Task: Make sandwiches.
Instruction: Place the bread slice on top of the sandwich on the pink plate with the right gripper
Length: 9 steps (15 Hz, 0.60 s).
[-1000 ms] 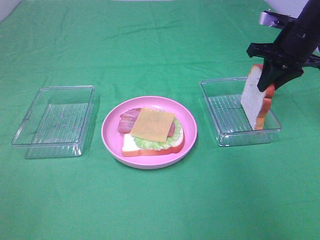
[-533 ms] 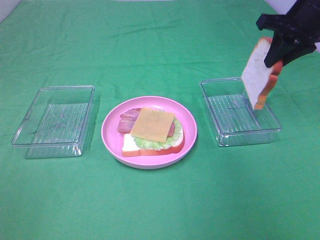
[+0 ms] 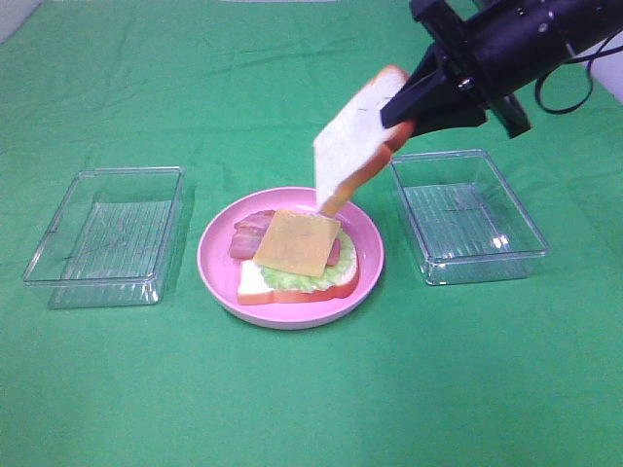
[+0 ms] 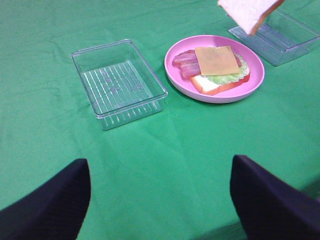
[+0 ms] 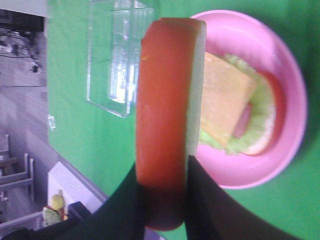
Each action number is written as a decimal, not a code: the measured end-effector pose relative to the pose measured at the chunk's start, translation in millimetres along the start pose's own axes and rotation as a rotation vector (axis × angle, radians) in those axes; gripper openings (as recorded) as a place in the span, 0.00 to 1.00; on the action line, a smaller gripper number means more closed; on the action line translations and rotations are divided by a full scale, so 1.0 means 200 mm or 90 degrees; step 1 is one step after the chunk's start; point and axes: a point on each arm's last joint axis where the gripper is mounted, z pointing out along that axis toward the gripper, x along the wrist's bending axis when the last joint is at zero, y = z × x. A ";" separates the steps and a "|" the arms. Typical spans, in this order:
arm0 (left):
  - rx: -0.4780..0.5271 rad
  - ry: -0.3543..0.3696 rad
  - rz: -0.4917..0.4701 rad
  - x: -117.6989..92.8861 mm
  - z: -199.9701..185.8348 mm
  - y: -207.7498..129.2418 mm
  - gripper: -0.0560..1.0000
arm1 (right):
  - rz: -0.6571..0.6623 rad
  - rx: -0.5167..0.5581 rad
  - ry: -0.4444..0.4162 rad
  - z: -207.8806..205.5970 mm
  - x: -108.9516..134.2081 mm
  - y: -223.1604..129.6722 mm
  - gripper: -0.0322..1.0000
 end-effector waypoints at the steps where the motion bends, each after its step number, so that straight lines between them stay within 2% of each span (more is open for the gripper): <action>1: 0.000 0.000 0.000 0.00 0.00 0.00 0.75 | 0.007 -0.011 0.029 0.05 0.02 -0.02 0.20; 4: 0.000 0.000 0.000 0.00 0.00 0.00 0.75 | 0.052 -0.028 0.103 0.22 0.03 -0.05 0.20; 7: 0.000 0.000 0.000 0.00 0.00 0.00 0.75 | 0.092 -0.014 0.139 0.34 -0.02 -0.05 0.20; 9: 0.000 0.000 0.000 0.00 0.00 0.00 0.75 | 0.145 -0.007 0.182 0.47 -0.08 -0.04 0.20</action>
